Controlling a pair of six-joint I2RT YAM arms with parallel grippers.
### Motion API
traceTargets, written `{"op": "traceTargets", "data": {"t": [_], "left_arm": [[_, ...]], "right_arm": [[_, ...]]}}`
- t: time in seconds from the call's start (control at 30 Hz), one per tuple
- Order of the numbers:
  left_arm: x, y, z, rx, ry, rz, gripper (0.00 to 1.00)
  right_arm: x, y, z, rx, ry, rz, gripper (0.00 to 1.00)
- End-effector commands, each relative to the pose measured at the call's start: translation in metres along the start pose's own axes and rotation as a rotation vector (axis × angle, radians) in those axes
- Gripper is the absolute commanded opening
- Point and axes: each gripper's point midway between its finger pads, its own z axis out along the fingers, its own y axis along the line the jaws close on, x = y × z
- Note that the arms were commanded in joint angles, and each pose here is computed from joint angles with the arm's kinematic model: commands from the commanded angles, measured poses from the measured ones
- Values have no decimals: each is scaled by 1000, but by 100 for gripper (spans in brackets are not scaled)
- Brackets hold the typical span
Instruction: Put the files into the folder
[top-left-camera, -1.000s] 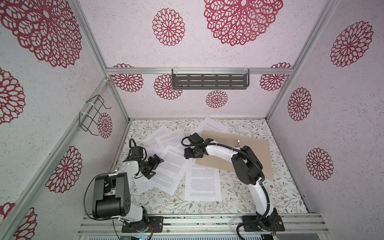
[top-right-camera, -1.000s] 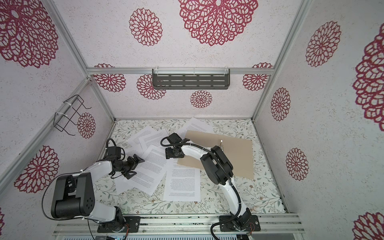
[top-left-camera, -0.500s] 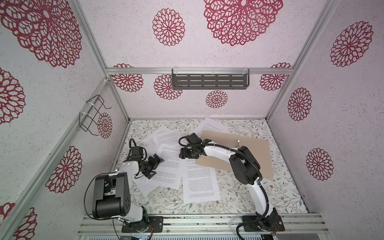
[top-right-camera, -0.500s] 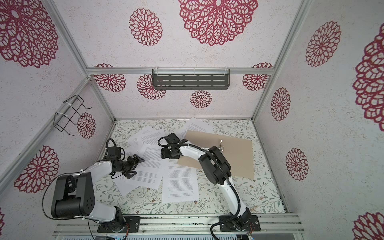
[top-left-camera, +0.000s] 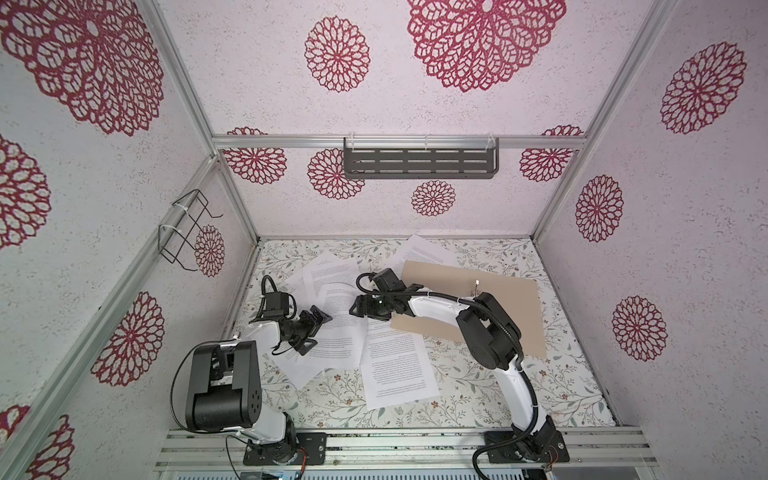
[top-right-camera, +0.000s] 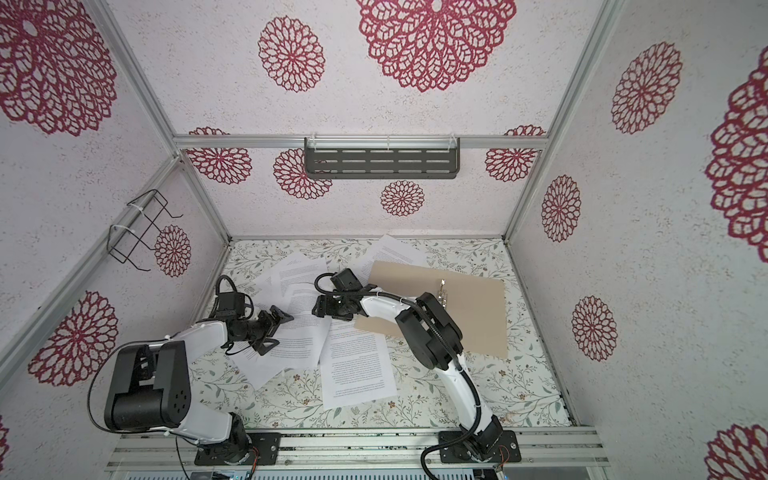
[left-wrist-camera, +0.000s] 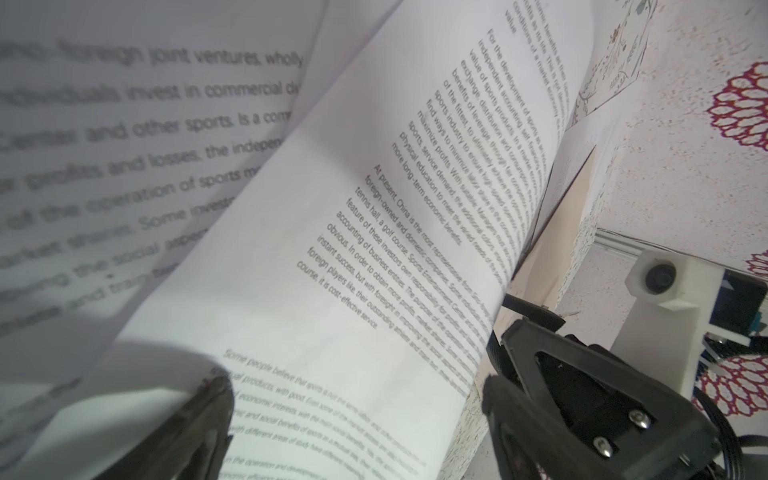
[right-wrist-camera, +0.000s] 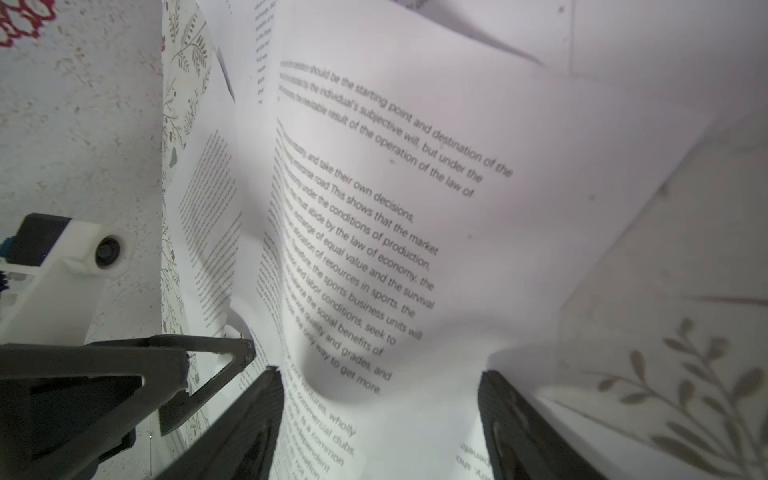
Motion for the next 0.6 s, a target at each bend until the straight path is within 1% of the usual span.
{"op": "traceTargets", "data": {"t": [0.0, 0.07, 0.2, 0.27, 0.3, 0.33, 0.47, 0.5, 0.57], "left_arm": [[35, 42, 22, -143, 109, -80, 97], [35, 42, 24, -147, 111, -80, 97], [34, 44, 25, -160, 103, -84, 97], [33, 45, 25, -167, 100, -85, 97], [33, 46, 26, -167, 101, -87, 97], [33, 46, 26, -165, 103, -90, 97], [34, 46, 27, -167, 107, -93, 97], [34, 46, 27, -169, 108, -91, 97], [34, 46, 25, -171, 105, -85, 97]], "right_arm": [[0, 16, -17, -47, -3, 28, 78], [1, 20, -22, -79, 4, 48, 78], [12, 18, -31, -88, 9, 102, 80], [15, 23, -34, -151, -2, 140, 82], [14, 26, -34, -175, -6, 152, 85], [13, 28, -33, -194, -6, 161, 86], [11, 38, -27, -262, -5, 188, 86], [8, 35, -27, -255, -13, 185, 85], [0, 23, -30, -170, -46, 147, 85]]}}
